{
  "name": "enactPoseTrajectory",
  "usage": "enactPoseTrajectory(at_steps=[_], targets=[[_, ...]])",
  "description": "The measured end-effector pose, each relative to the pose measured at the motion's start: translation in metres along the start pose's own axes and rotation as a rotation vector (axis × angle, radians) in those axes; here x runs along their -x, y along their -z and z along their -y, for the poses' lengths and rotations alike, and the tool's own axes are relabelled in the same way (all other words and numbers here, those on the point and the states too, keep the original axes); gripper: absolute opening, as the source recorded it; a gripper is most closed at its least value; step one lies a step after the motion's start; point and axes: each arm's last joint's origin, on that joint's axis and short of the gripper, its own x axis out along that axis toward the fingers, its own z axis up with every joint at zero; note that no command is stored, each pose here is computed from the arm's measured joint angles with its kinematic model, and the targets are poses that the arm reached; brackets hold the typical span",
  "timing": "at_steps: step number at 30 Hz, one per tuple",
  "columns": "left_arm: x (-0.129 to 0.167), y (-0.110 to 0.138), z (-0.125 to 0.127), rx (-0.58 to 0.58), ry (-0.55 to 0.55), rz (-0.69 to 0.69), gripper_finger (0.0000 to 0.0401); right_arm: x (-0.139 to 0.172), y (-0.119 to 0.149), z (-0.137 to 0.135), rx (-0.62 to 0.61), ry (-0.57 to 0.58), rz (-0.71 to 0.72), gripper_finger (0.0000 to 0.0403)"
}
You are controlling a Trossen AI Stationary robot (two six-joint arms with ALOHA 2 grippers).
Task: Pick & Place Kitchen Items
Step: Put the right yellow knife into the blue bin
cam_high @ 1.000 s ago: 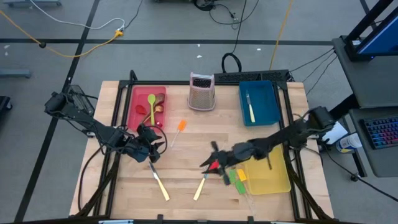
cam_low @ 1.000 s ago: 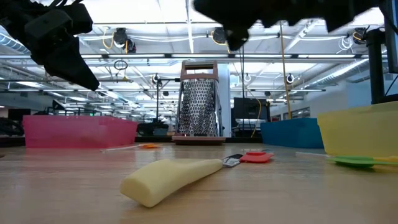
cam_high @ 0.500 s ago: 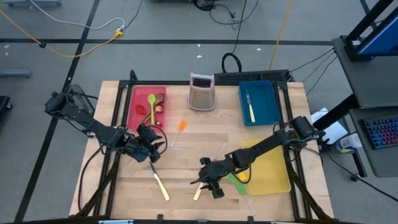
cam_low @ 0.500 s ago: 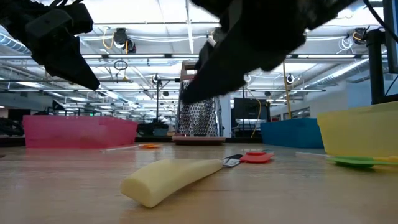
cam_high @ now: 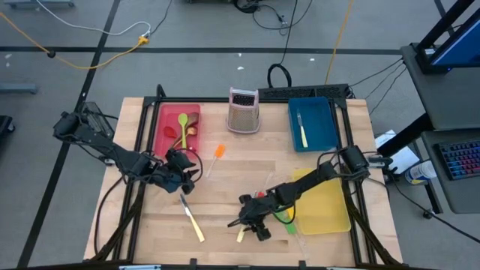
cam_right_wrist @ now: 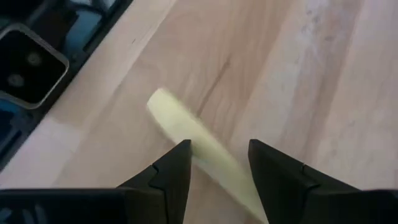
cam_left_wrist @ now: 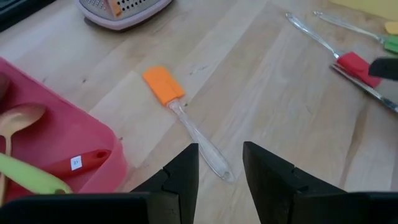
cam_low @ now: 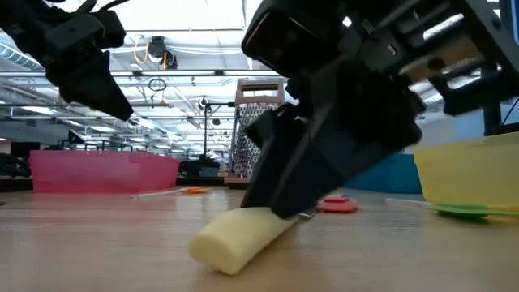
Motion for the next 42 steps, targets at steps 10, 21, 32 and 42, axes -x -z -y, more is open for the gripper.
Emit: enactPoseTrajectory(at_steps=[10,21,32,42], targets=[[-0.003,-0.004,-0.003,0.091,-0.015,0.009,0.0131,-0.001,0.03,0.004,0.156,-0.024,0.058,0.0153],[-0.006,-0.01,-0.003,0.178,-0.005,0.044,0.0131,0.012,0.061,0.035,0.197,-0.056,0.146,0.0069],[-0.006,-0.011,-0.004,0.153,-0.01,0.045,0.0131,0.031,0.037,0.052,0.259,0.056,0.262,0.0042],[-0.006,-0.011,-0.004,0.027,-0.011,0.051,0.0131,0.09,-0.015,0.046,0.262,0.151,0.476,0.0042]])
